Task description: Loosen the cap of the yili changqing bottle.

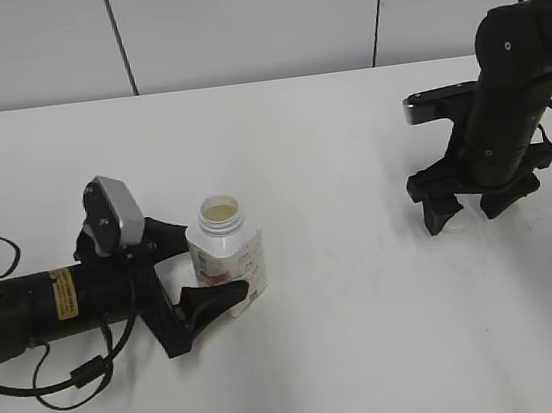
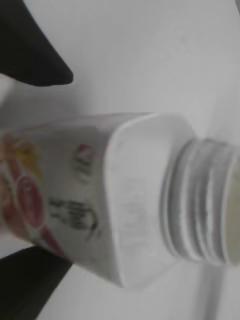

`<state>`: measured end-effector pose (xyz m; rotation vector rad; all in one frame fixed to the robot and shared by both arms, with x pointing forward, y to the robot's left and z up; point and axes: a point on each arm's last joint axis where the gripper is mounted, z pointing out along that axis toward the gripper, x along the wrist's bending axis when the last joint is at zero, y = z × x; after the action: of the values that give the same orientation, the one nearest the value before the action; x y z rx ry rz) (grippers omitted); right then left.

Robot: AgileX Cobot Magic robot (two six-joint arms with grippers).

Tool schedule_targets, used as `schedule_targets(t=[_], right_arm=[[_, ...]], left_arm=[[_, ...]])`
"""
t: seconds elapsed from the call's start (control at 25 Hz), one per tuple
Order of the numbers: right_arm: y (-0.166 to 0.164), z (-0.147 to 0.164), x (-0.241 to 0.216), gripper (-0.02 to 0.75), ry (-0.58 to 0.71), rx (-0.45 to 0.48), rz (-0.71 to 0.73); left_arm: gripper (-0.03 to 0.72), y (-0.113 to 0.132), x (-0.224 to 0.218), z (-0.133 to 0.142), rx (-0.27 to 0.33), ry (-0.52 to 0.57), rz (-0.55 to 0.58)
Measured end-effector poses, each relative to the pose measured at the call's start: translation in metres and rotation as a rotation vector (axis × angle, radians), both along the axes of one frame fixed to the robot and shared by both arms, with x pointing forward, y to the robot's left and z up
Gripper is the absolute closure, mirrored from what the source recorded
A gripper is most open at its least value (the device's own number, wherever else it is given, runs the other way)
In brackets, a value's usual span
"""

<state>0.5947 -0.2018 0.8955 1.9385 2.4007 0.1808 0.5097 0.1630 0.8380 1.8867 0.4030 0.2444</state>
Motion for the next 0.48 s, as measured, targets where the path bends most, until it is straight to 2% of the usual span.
schedule_targets(t=[0.32,0.48], right_arm=[[0.001,0.035,0.003,0.143,-0.102,0.026,0.004],[0.002,0.052,0.008,0.142,-0.158,0.041,0.004]], left_arm=[[0.102,0.037,-0.007,0.004,0.03,0.031,0.067],[0.102,0.052,-0.006,0.011,0.076,0.021,0.117]])
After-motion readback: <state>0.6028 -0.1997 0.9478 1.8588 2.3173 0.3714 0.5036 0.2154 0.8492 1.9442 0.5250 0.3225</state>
